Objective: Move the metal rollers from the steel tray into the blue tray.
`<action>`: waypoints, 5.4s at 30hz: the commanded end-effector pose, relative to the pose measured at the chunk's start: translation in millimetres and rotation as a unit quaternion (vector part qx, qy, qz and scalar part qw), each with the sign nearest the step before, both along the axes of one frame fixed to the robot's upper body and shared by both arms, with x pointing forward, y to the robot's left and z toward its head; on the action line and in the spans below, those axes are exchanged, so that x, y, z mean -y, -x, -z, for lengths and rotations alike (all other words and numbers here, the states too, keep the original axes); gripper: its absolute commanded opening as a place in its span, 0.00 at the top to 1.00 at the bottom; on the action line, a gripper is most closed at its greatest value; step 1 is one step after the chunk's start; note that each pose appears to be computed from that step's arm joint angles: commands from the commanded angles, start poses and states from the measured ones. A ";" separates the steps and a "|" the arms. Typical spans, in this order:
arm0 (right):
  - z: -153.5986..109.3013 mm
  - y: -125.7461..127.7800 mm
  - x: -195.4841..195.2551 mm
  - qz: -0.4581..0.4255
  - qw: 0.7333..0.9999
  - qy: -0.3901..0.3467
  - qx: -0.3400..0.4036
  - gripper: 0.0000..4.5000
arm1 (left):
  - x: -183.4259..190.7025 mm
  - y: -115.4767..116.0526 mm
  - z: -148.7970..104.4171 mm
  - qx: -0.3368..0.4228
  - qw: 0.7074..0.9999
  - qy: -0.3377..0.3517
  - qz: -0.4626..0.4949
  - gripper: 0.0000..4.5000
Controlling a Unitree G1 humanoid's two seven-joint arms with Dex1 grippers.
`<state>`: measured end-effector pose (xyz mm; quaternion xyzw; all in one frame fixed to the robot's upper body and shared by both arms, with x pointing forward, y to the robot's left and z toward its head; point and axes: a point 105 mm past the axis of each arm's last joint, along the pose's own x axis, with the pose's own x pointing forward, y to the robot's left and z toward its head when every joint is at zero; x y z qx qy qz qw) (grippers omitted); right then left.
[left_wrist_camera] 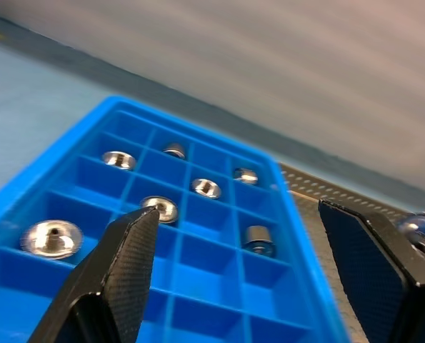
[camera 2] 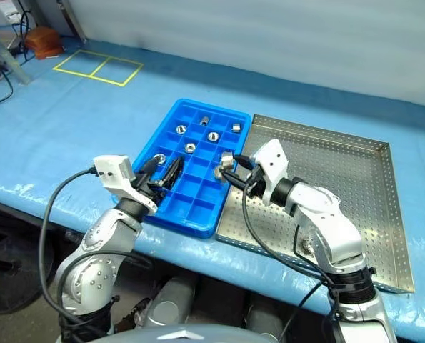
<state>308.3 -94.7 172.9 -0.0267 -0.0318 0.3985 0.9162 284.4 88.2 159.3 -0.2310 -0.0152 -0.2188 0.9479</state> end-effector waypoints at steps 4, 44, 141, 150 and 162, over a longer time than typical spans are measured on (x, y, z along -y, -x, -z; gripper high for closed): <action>-53.7 14.4 12.4 -0.012 0.986 -0.164 0.023 0.60 | 30.8 9.3 -26.7 0.046 0.981 0.118 0.147 0.14; -50.3 36.7 -3.8 -0.057 0.952 -0.290 -0.083 0.60 | 91.3 38.4 -46.3 0.088 0.919 0.156 0.352 0.14; -57.3 25.8 -2.9 -0.070 0.873 -0.441 -0.194 0.60 | 74.7 12.2 -38.7 0.087 0.945 0.158 0.273 0.62; -30.9 8.4 14.1 0.071 0.982 -0.154 -0.078 0.60 | 66.9 6.2 -27.1 0.041 0.954 0.168 0.246 0.62; -12.3 0.6 15.5 0.100 0.993 -0.050 -0.029 0.60 | 48.5 12.0 -18.7 0.037 0.972 0.109 0.204 0.62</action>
